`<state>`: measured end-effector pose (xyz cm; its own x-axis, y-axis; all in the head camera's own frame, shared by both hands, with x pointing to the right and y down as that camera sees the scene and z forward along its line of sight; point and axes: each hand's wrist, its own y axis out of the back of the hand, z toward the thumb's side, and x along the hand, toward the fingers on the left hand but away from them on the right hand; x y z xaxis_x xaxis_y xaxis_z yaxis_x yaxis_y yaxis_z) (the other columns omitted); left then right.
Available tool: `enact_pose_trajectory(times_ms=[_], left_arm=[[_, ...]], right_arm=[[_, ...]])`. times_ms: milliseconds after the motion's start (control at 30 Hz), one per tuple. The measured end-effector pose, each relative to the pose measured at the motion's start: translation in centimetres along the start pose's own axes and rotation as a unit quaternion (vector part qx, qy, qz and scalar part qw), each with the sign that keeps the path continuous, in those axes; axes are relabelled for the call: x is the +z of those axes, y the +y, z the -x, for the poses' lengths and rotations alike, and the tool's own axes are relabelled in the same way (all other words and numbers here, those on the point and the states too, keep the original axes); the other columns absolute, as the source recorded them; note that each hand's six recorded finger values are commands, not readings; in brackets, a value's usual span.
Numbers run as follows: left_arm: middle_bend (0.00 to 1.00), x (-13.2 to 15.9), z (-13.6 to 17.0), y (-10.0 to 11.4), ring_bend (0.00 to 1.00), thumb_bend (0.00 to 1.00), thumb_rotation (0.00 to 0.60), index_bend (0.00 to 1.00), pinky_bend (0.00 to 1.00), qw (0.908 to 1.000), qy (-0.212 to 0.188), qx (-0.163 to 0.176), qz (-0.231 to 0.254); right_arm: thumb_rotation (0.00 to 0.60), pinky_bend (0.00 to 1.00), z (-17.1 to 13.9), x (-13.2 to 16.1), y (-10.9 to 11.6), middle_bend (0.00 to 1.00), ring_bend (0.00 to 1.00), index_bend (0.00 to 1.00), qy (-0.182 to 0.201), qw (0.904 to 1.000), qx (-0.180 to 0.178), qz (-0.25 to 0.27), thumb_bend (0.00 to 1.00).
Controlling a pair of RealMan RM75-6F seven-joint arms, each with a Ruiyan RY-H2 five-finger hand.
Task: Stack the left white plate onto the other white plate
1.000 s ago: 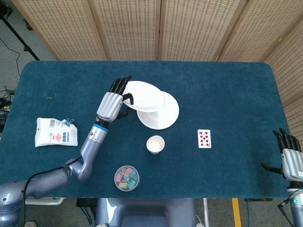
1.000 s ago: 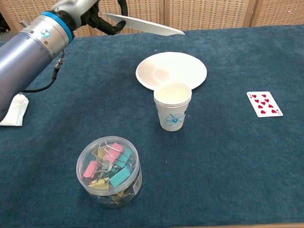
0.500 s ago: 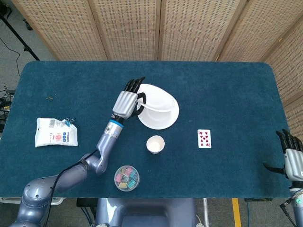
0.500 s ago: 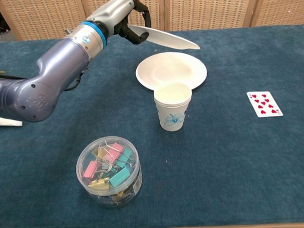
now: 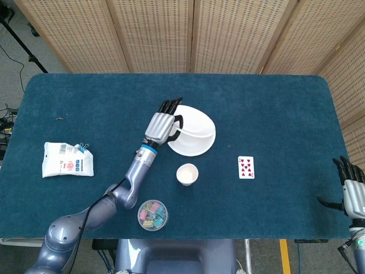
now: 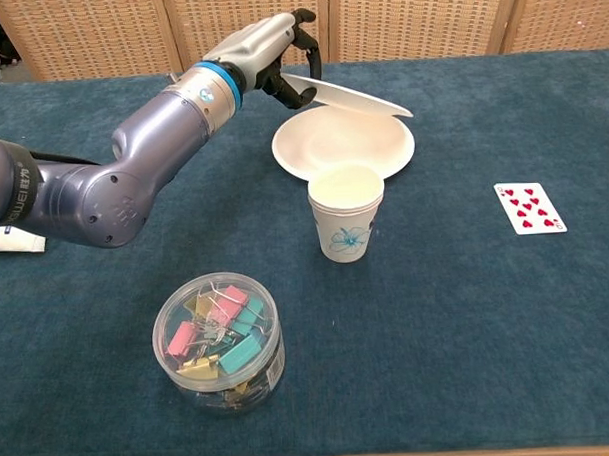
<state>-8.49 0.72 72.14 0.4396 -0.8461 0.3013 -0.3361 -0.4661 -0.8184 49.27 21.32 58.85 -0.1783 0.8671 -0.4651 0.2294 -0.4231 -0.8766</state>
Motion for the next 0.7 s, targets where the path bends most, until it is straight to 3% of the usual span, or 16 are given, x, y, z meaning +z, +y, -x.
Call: enact_pose_trajectory(times_ms=[300, 700], left_arm=[[0.00, -1.7, 1.1, -1.3, 0.00, 0.42, 0.600, 0.65, 0.00, 0.9993, 0.001, -0.030, -0.024], [0.00, -2.7, 2.9, -2.9, 0.00, 0.38, 0.600, 0.44, 0.00, 0.9972, -0.008, -0.073, -0.012]], right_arm=[[0.600, 0.00, 0.1, 0.0, -0.1, 0.00, 0.00, 0.00, -0.001, 1.0000, 0.004, 0.002, 0.00], [0.600, 0.00, 0.1, 0.1, -0.4, 0.00, 0.00, 0.00, -0.002, 1.0000, 0.008, -0.001, 0.00]])
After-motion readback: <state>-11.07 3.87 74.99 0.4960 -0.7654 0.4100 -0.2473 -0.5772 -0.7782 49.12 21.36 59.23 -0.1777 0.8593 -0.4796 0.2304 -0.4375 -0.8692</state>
